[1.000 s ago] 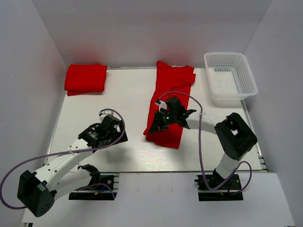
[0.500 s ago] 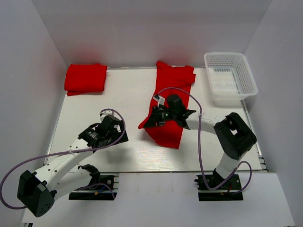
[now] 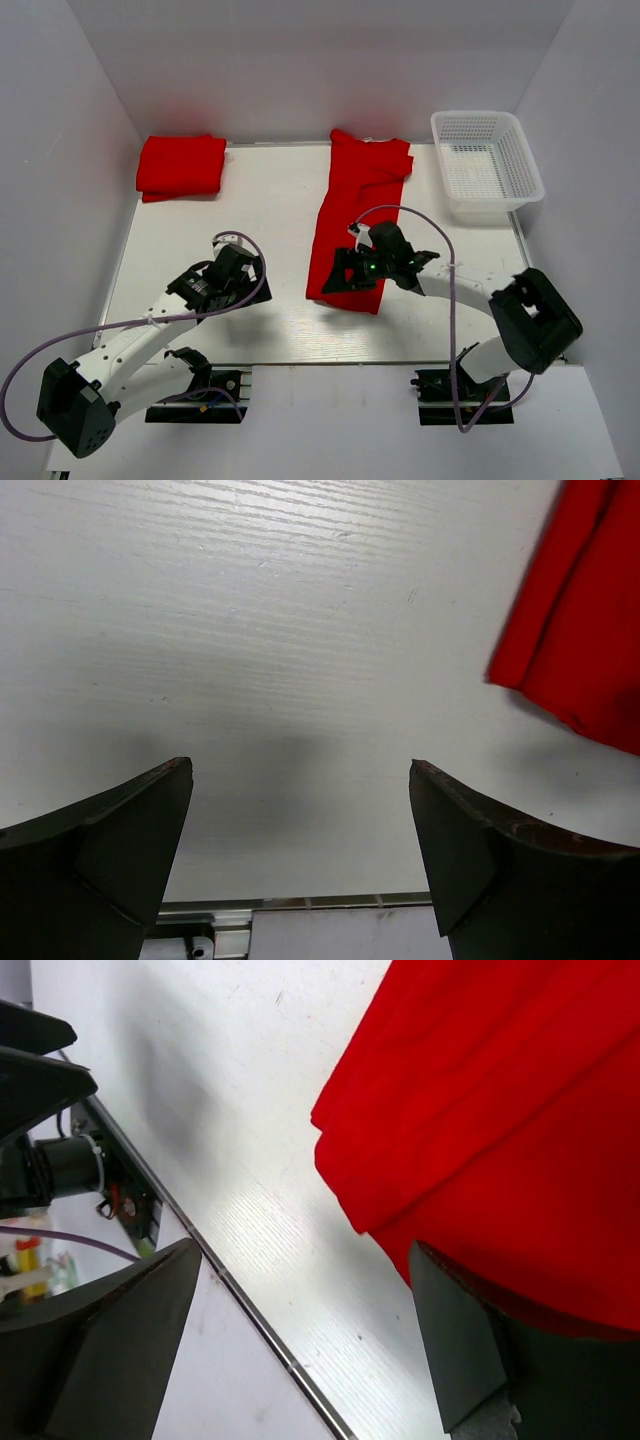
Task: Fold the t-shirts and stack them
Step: Rotate the tshirt 90 degrees, then grab the bottom of the folded rectangular tshirt with both arms
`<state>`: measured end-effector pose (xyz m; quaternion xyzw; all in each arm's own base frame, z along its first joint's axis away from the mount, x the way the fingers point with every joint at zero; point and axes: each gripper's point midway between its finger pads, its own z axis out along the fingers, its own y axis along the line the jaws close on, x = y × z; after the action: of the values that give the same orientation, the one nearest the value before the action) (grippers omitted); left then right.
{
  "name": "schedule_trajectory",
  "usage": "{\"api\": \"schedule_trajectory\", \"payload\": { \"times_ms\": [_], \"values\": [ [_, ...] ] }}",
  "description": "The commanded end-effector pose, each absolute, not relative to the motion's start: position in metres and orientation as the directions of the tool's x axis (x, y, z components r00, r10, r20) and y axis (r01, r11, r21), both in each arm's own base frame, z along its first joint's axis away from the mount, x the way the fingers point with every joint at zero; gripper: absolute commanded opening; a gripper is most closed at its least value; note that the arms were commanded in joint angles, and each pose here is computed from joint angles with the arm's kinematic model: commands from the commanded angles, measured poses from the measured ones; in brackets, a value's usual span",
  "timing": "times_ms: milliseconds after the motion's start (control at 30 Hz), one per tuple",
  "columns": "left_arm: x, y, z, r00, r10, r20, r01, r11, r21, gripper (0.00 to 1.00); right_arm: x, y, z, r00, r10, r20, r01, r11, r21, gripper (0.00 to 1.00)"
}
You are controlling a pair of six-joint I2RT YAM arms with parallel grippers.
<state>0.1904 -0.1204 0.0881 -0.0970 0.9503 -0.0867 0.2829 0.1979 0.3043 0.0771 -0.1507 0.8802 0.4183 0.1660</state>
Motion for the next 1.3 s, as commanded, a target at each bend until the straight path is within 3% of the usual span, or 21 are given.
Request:
{"api": "schedule_trajectory", "payload": {
  "times_ms": [0, 600, 833, 967, 1100, 1267],
  "values": [
    [0.196, -0.128, 0.091, -0.814, -0.239, -0.53, -0.116, 0.96, -0.254, 0.99, 0.202, 0.282, 0.075, -0.875, -0.129, -0.467, -0.418, 0.687, 0.594, 0.9],
    [0.197, -0.13, 0.086, -0.822, -0.227, -0.523, -0.106, 0.962, -0.25, 0.99, 0.2, 0.307, 0.075, -0.896, -0.167, -0.413, -0.422, 0.614, 0.667, 0.9],
    [0.215, -0.173, 0.09, -0.817, -0.133, -0.561, 0.095, 0.929, -0.358, 0.99, 0.195, 0.282, 0.077, -0.89, -0.169, -0.424, -0.414, 0.69, 0.593, 0.9],
    [0.241, -0.201, 0.086, -0.794, -0.03, -0.607, 0.226, 0.913, -0.34, 0.99, 0.194, 0.253, 0.08, -0.884, -0.12, -0.451, -0.369, 0.772, 0.517, 0.9],
    [0.256, -0.219, 0.058, -0.834, 0.068, -0.548, 0.265, 0.92, -0.289, 0.85, 0.192, 0.213, 0.065, -0.899, -0.055, -0.434, -0.242, 0.888, 0.39, 0.9],
    [0.264, -0.231, 0.036, -0.855, 0.141, -0.499, 0.295, 0.924, -0.244, 0.78, 0.182, 0.195, 0.053, -0.919, 0.001, -0.393, -0.153, 0.92, 0.362, 0.9]
  ]
}}
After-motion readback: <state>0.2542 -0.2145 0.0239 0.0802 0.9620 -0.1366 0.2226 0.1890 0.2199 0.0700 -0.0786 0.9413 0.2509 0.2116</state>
